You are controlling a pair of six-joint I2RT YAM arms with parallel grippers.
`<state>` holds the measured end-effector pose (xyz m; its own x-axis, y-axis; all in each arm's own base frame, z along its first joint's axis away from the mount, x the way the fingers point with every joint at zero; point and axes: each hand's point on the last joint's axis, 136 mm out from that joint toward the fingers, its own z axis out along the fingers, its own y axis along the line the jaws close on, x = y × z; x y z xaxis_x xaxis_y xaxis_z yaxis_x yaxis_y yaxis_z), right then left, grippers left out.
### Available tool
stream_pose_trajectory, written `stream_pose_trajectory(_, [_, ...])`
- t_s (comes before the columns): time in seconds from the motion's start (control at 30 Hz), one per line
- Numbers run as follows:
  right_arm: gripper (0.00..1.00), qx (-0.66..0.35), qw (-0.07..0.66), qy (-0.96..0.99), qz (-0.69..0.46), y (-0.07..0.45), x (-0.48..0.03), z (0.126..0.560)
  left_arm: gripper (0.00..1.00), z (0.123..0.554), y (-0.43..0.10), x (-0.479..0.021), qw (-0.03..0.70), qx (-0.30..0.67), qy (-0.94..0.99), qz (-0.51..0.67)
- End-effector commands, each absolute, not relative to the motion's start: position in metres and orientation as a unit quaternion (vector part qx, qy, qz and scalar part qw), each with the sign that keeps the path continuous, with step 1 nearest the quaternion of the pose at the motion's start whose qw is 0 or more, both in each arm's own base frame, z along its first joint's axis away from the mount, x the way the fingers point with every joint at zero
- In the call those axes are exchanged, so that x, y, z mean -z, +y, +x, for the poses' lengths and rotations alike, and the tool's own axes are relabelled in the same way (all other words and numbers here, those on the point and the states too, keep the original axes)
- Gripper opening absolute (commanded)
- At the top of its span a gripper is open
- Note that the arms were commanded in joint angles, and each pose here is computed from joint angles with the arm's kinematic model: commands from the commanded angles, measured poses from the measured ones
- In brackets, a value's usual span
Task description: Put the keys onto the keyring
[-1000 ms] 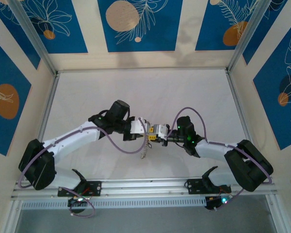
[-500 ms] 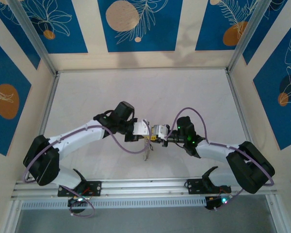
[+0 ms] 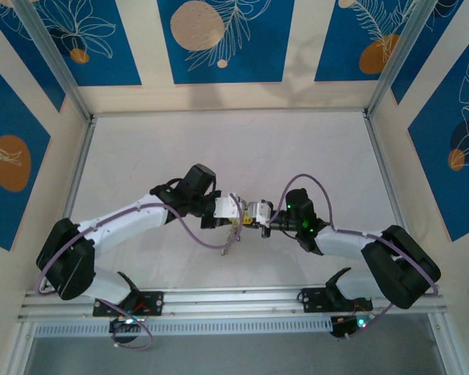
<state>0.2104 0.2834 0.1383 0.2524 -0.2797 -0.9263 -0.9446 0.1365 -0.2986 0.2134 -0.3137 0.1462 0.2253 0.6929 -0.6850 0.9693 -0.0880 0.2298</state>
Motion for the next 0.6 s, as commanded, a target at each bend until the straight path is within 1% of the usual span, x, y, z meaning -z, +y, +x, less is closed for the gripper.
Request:
stream_pose_trajectory(0.0, [0.0, -0.333, 0.575, 0.477, -0.575, 0.286, -0.163, 0.204, 0.15, 0.195, -0.327, -0.172, 0.379, 0.256, 0.535, 0.71])
stream_pose_trajectory(0.07, [0.0, -0.339, 0.584, 0.462, -0.575, 0.286, -0.169, 0.201, 0.12, 0.193, -0.327, -0.176, 0.387, 0.259, 0.526, 0.711])
stream_pose_trajectory(0.23, [0.0, -0.349, 0.588, 0.446, -0.578, 0.288, -0.173, 0.199, 0.12, 0.189, -0.326, -0.187, 0.403, 0.267, 0.516, 0.707])
stream_pose_trajectory(0.3, [0.0, -0.351, 0.587, 0.446, -0.577, 0.288, -0.174, 0.199, 0.09, 0.193, -0.327, -0.187, 0.411, 0.263, 0.519, 0.702])
stream_pose_trajectory(0.37, [0.0, -0.352, 0.585, 0.447, -0.578, 0.289, -0.173, 0.198, 0.0, 0.196, -0.326, -0.187, 0.414, 0.253, 0.525, 0.699])
stream_pose_trajectory(0.43, [0.0, -0.344, 0.58, 0.461, -0.577, 0.29, -0.168, 0.203, 0.0, 0.2, -0.323, -0.185, 0.413, 0.239, 0.534, 0.698])
stream_pose_trajectory(0.5, [0.11, -0.328, 0.57, 0.485, -0.576, 0.289, -0.161, 0.208, 0.0, 0.205, -0.319, -0.18, 0.409, 0.215, 0.545, 0.7])
stream_pose_trajectory(0.57, [0.15, -0.31, 0.558, 0.507, -0.579, 0.286, -0.155, 0.212, 0.0, 0.208, -0.314, -0.172, 0.392, 0.185, 0.553, 0.711])
